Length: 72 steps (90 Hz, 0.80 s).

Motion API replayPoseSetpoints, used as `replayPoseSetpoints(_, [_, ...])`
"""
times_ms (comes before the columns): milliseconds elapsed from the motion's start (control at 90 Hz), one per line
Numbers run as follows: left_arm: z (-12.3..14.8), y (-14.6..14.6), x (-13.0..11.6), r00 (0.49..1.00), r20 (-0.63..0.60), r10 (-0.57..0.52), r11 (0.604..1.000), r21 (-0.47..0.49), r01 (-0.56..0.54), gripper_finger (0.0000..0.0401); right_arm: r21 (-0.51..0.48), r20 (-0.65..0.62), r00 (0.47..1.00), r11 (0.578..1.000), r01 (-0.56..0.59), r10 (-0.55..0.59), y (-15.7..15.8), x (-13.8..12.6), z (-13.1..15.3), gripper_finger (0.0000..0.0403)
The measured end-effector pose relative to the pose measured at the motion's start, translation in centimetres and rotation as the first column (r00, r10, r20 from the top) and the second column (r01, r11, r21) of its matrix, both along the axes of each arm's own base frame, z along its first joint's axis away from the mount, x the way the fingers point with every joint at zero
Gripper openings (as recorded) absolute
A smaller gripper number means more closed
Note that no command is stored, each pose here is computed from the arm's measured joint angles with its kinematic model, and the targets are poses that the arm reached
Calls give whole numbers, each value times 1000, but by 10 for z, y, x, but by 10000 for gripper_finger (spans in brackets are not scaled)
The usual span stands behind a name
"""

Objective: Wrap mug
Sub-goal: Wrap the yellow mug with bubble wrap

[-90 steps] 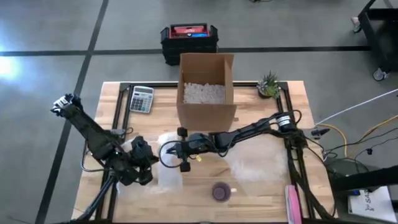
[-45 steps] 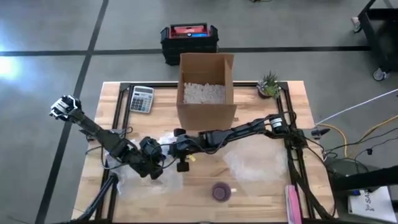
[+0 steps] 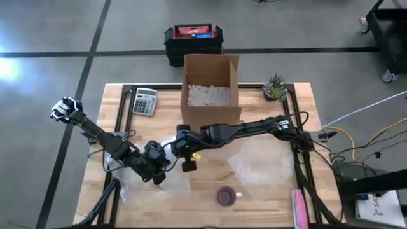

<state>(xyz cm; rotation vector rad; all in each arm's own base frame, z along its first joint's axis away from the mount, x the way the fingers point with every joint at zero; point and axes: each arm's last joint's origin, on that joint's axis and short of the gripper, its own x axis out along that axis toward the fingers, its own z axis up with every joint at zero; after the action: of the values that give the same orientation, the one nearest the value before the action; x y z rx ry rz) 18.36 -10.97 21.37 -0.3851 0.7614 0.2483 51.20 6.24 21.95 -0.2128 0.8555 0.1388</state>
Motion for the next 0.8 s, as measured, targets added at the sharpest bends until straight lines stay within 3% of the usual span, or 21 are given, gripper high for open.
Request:
replayPoseSetpoints(111, [11, -2, 2, 1000, 10, -22, 1000, 14, 22, 20, -4, -64, 998, 1000, 7, -7, 1, 7, -35, 0])
replayPoseSetpoints(278, [46, -1, 2, 999, -23, -49, 996, 70, 51, 20, -2, -66, 998, 1000, 9, -9, 1, 10, -41, 0])
replayPoseSetpoints(456, [68, 7, -6, 996, -84, 5, 978, 208, 13, 20, -1, -51, 999, 1000, 8, -8, 1, 10, -38, 0])
replayPoseSetpoints(611, [55, 13, -6, 996, -45, 73, 955, 292, -57, 20, 0, -38, 999, 1000, 6, -6, 2, 11, -33, 0])
replayPoseSetpoints(689, [37, 14, -4, 995, -48, 85, 961, 266, -69, 20, 0, -39, 999, 1000, 6, -6, 2, 11, -33, 0])
replayPoseSetpoints(800, [8, 11, -1, 998, -44, 39, 987, 159, -32, 20, -4, -44, 999, 1000, 2, -2, 2, 11, -30, 0])
